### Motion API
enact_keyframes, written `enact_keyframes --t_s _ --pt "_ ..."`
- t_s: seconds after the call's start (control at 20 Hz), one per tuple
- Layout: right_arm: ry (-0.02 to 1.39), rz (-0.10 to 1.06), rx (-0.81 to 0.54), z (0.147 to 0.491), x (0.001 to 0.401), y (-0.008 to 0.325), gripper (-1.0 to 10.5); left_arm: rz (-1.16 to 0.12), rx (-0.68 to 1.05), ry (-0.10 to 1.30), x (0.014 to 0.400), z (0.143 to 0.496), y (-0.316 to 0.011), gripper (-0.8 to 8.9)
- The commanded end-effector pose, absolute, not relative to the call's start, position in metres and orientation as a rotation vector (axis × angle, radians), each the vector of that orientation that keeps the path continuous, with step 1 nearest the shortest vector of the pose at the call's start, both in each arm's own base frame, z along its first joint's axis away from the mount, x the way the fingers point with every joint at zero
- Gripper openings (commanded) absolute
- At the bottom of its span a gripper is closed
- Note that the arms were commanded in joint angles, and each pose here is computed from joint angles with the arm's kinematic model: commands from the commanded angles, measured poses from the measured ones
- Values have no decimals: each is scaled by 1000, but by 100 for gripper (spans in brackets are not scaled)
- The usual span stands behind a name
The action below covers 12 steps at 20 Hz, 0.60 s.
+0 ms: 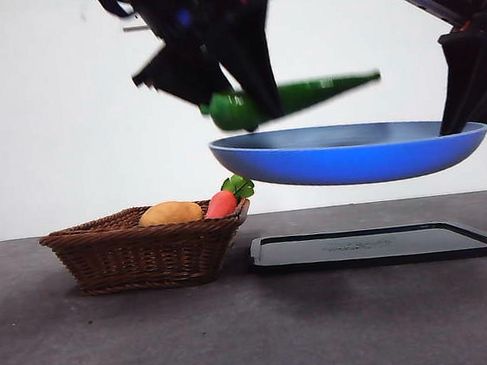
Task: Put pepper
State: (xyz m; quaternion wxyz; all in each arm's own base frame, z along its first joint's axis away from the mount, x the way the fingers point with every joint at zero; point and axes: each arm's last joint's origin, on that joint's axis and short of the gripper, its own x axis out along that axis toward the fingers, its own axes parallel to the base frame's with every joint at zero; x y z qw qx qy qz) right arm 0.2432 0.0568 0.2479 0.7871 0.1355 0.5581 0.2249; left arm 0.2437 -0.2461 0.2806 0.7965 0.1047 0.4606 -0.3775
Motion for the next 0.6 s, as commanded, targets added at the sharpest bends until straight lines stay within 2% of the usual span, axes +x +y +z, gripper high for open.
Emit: enact_keyframes --t_s 0.05,0.3,0.5,0.6 --pt "1193 499 299 253 247 62 3 -805 268 1001 250 266 -259 125" --pt "1202 507 293 252 245 64 3 -794 291 1064 256 246 -265 128" --pt "1206 506 293 252 245 64 3 -800 289 1056 254 247 -267 224" --pt "1210 505 293 252 245 64 3 -801 288 1057 254 247 -267 234"
